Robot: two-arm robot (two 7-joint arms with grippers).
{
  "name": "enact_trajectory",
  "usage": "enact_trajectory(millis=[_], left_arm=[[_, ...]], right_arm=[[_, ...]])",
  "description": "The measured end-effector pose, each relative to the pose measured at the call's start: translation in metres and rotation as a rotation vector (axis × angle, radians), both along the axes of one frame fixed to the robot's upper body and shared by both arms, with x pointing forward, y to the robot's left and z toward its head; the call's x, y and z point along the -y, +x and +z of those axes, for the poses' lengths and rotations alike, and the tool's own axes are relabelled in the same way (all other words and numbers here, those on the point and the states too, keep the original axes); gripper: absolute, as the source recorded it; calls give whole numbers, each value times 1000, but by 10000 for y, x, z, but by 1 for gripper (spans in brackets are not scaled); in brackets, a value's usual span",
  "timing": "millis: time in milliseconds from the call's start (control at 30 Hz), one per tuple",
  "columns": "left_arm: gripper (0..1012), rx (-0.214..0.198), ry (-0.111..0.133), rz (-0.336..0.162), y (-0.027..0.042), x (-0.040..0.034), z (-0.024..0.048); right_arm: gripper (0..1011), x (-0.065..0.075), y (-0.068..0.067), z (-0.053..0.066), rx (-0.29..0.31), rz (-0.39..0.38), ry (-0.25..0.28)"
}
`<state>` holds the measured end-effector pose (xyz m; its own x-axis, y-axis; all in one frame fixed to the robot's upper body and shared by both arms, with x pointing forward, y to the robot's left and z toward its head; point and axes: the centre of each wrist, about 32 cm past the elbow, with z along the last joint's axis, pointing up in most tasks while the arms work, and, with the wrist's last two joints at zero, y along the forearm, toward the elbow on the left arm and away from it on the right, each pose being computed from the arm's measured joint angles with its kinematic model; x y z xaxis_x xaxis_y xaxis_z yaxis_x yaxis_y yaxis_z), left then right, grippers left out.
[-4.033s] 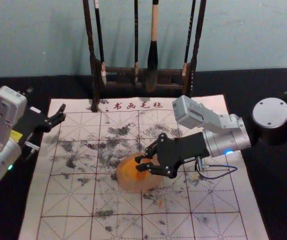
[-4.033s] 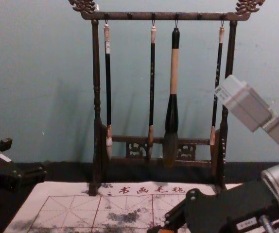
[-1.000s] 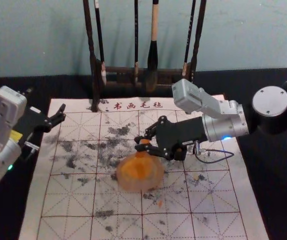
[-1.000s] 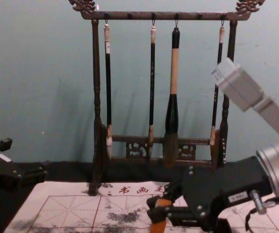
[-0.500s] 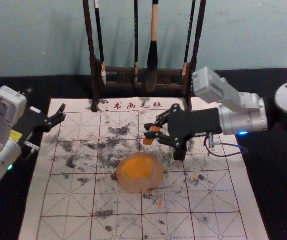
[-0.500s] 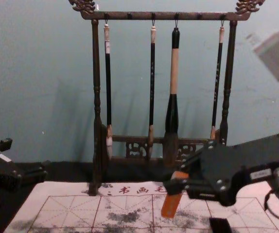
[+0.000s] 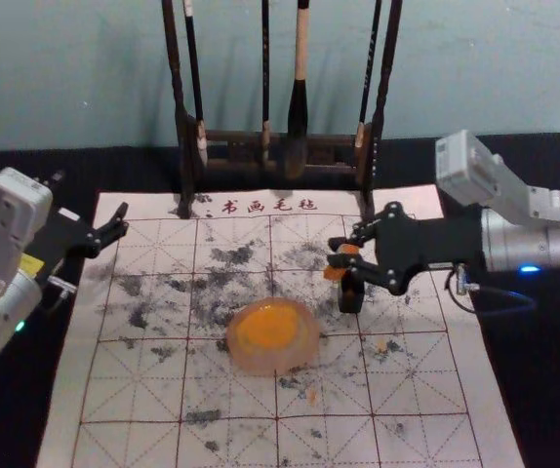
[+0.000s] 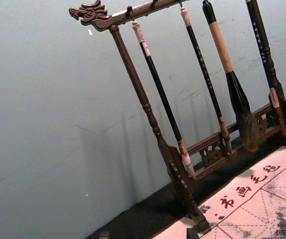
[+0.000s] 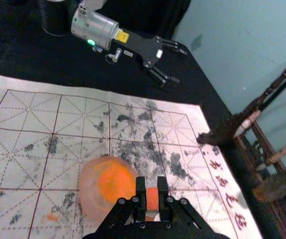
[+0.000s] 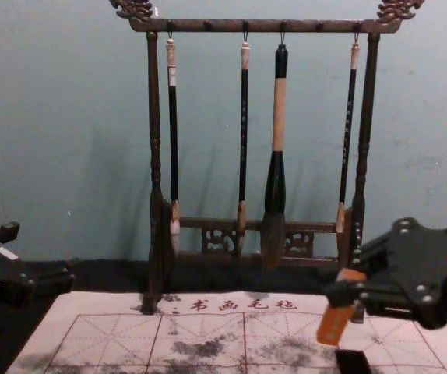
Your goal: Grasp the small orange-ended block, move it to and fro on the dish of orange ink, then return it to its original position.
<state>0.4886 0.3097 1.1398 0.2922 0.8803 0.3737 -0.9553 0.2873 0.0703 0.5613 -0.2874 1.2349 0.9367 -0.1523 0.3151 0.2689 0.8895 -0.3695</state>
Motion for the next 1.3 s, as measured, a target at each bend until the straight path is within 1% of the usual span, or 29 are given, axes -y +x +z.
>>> enact_trajectory(millis=[167,400,733,1300], left_arm=[[1001,0,0,0,0,0,0],[1001,0,0,0,0,0,0],[1001,0,0,0,0,0,0],[1001,0,0,0,0,0,0]], right_arm=[[133,93,-61,-7,-6,-29,-8],[133,156,-66,-36,-20,-56,-27],[133,180,0,-114,-38,-85,-43],[133,142,92,-199,-60,-94,-49]])
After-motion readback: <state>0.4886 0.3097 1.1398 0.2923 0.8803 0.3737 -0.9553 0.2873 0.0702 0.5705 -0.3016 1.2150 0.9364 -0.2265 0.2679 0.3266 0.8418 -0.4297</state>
